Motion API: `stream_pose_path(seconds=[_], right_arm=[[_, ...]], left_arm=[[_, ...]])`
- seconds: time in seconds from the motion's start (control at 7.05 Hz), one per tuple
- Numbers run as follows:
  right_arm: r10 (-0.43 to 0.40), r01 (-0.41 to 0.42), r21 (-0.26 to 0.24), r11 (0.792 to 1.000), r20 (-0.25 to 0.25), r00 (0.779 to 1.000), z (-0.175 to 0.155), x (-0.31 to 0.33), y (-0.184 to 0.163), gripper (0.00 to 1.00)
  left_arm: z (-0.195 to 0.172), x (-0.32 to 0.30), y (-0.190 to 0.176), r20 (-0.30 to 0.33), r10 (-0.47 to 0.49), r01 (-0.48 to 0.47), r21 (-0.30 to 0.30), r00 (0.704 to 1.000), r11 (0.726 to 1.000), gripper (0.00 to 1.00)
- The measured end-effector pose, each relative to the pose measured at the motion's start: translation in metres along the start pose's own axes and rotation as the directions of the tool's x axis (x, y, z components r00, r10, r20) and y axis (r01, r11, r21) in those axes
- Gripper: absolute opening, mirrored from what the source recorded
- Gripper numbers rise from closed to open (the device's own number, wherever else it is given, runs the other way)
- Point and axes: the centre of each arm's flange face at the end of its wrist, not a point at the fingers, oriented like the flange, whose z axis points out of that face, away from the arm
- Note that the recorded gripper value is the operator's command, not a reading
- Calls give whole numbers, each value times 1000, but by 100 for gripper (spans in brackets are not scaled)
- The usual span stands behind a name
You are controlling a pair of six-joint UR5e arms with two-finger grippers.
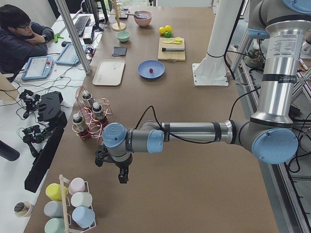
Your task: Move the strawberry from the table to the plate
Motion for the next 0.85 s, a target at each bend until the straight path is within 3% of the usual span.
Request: stream_pose_path(seconds=[0.85], right_arm=[[-1,1,-3,1000,14,1000,1,-2,1,100]], left_arm=[[3,-1,0,-2,-2,2,-5,1000,1000,98]])
